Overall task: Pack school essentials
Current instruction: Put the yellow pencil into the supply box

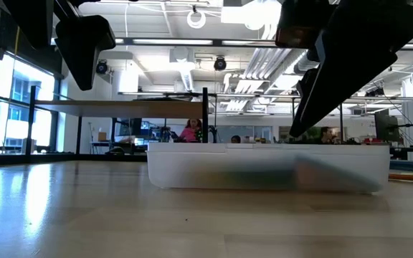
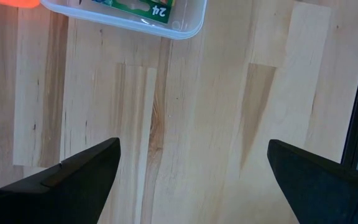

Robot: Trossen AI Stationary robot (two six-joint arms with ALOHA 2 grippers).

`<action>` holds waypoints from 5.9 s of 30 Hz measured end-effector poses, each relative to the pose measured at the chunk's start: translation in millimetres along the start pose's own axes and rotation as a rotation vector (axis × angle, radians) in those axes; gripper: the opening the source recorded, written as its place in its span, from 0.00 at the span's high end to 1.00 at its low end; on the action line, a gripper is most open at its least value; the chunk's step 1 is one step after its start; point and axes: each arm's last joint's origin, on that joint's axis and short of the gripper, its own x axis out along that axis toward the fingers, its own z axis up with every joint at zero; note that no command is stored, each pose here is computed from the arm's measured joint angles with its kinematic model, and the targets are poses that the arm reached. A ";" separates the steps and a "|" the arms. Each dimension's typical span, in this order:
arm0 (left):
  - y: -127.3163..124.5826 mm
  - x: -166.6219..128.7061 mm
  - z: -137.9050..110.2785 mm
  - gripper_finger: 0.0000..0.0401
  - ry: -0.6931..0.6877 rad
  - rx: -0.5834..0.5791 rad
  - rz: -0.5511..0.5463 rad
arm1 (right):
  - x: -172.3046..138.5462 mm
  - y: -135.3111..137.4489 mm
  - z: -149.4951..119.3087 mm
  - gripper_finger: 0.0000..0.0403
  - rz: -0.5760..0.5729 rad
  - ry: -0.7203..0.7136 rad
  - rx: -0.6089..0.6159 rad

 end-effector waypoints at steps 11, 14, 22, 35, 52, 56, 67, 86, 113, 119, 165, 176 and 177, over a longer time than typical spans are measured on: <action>0.0 -0.1 0.0 0.02 0.000 0.000 0.000 | -2.5 0.2 2.1 0.01 -0.001 -0.024 0.054; 0.0 -0.1 0.0 0.02 0.000 0.000 0.000 | -9.4 -0.4 5.1 0.01 0.009 -0.048 0.085; -0.3 -0.1 0.2 0.02 -0.003 0.000 -0.002 | -33.4 -5.1 12.8 0.01 0.005 -0.133 0.199; -6.1 -0.7 9.1 0.02 -0.094 -0.005 -0.063 | -76.0 -17.8 20.0 0.01 0.003 -0.273 0.481; -25.9 -12.7 40.1 0.02 -0.434 -0.006 -0.279 | -105.1 -27.0 19.2 0.10 0.044 -0.311 0.581; -26.0 -12.8 40.1 0.02 -0.439 0.027 -0.272 | -109.6 -31.6 13.0 0.10 -0.027 -0.200 0.587; -26.0 -13.1 40.8 0.02 -0.435 0.003 -0.291 | -151.0 -31.5 8.2 0.10 -0.135 0.042 0.552; -20.3 -12.7 44.6 0.02 -0.444 -0.045 -0.277 | -112.2 -19.5 -68.4 0.10 -0.215 0.247 0.649; -19.3 -12.7 45.1 0.02 -0.462 -0.066 -0.248 | -46.4 -31.8 -121.5 0.25 -0.302 0.400 0.743; -19.2 -12.7 45.2 0.02 -0.464 -0.066 -0.245 | -35.3 -28.4 -124.4 0.29 -0.326 0.409 0.734; -19.5 -12.7 45.0 0.02 -0.456 -0.086 -0.256 | -34.8 -14.3 -112.0 0.97 -0.268 0.412 0.757; -19.5 -12.6 44.8 0.02 -0.454 -0.085 -0.258 | -38.0 -12.6 -106.8 0.97 -0.249 0.347 0.805; -19.4 -12.5 44.7 0.02 -0.452 -0.085 -0.256 | -40.0 -13.2 -105.9 0.97 -0.251 0.325 0.819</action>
